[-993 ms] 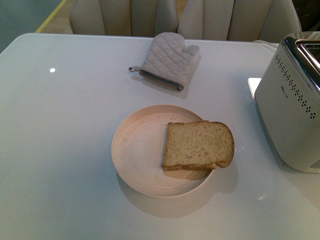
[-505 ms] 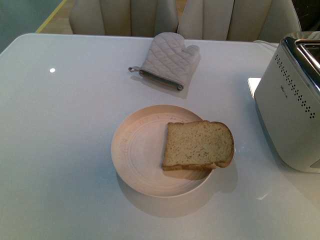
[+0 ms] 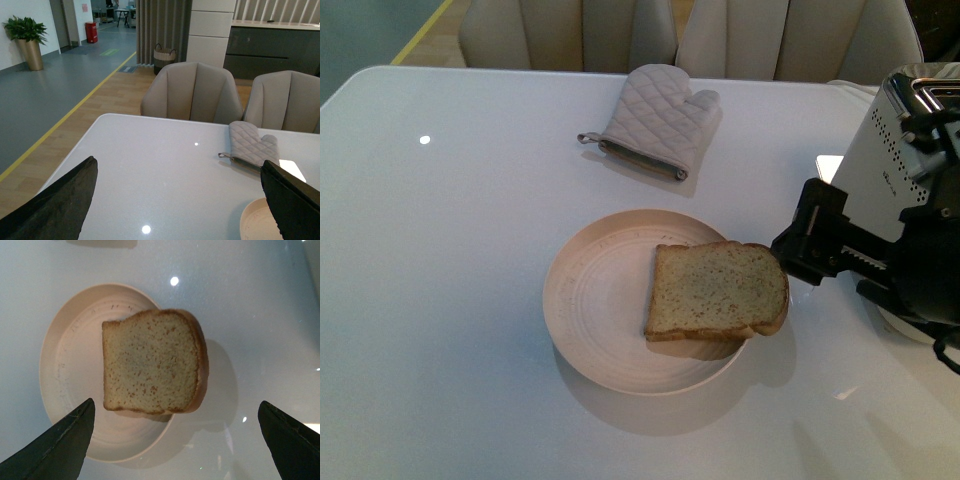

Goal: Put bread into toaster

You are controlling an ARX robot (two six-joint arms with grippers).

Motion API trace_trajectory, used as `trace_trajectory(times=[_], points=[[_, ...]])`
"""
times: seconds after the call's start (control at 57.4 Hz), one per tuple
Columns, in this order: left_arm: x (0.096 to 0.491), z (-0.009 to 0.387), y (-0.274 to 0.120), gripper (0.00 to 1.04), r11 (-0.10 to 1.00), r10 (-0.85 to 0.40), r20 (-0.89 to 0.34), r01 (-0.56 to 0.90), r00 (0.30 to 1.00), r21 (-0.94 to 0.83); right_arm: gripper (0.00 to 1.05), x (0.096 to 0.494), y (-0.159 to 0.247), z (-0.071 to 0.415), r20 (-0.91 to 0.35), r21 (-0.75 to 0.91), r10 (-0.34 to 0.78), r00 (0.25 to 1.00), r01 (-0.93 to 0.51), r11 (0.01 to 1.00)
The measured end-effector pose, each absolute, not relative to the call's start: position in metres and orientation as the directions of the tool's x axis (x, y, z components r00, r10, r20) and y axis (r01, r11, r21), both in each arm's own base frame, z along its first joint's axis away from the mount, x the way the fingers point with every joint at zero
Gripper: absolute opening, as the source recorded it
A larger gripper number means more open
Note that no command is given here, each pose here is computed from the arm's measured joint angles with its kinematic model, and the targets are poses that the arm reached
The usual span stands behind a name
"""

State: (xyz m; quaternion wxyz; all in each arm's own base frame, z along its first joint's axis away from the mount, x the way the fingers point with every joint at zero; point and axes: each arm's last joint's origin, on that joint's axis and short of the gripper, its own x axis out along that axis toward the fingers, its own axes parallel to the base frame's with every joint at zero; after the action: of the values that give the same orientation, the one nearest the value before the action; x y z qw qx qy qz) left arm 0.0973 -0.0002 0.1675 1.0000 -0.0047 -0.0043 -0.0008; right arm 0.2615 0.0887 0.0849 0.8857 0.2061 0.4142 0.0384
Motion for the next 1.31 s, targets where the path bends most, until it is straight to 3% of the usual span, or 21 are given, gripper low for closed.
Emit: trace_trajectory(times=[0.383,0.854,1.307], points=[[0.097,0.167,0.0,0.97,1.0,-0.001,0.009,0.001,1.0,-0.009,0.96,0.284,0.09,0.04,-0.765,0.462,0.247,0.595,0.238,0.855],[0.097,0.167,0.0,0.97,1.0,-0.002,0.009,0.002,1.0,-0.009,0.95,0.3,0.099,0.004,-0.771,0.499,0.309,0.557,0.227,0.836],[0.097,0.167,0.0,0.97,1.0,-0.002,0.009,0.002,1.0,-0.009,0.25,0.304,0.103,0.004,-0.737,0.547,0.357,0.573,0.197,0.813]])
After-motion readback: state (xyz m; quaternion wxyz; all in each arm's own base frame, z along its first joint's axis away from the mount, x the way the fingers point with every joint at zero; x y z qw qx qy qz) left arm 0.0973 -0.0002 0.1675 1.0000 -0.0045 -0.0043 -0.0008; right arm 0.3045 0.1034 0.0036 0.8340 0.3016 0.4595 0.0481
